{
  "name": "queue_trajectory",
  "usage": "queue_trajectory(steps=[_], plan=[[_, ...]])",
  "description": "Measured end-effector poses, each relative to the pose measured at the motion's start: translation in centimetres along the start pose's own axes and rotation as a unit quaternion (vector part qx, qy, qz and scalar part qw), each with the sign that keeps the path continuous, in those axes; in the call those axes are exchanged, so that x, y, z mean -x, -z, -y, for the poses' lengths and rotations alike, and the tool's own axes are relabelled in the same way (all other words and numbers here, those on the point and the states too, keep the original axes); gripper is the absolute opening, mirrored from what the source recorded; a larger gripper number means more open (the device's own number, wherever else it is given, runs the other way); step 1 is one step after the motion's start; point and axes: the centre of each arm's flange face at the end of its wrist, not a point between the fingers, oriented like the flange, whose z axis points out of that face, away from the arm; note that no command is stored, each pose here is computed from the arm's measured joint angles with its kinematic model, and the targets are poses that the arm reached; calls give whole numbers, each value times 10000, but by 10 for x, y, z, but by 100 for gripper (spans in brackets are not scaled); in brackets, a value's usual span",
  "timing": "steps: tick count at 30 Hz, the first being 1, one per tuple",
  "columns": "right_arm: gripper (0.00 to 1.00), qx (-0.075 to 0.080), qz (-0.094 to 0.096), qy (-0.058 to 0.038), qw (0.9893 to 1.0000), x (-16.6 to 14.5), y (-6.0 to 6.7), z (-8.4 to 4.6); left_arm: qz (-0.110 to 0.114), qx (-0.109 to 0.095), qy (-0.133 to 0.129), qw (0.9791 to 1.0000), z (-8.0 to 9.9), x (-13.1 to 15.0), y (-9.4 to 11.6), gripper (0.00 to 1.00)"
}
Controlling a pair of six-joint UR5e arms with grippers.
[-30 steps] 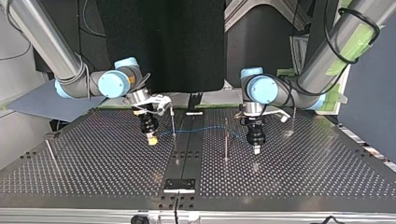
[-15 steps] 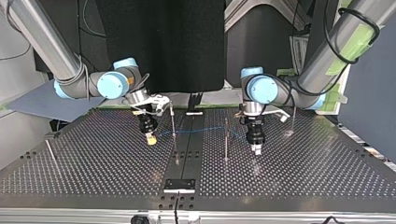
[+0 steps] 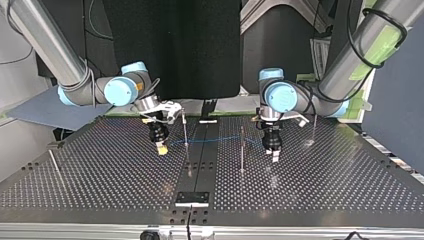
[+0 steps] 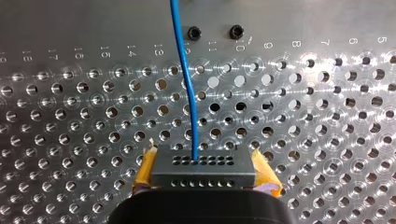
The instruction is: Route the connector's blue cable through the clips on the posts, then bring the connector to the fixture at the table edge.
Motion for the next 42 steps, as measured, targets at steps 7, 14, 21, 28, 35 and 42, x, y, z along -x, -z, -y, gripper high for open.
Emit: queue_trajectory(steps=[7,14,21,28,35,42], plan=[[0,1,15,-2,10000,0,0,0,-216,34,46,9998,5,1,10,100],[0,-2,54,-8,10000,1,1,1,-540,-215,36,9983,13,0,31,100],[0,-10,69,-11,10000,2,2,3,-817,-218,191,9962,8,5,58,100],[0,-29,92,-14,10000,2,2,5,-1099,-263,201,9934,5,10,91,100],[0,-30,130,-20,9999,3,3,6,-1326,-546,297,9892,10,13,123,100],[0,-24,165,-25,9999,4,4,6,-1406,-816,345,9861,14,21,151,100]])
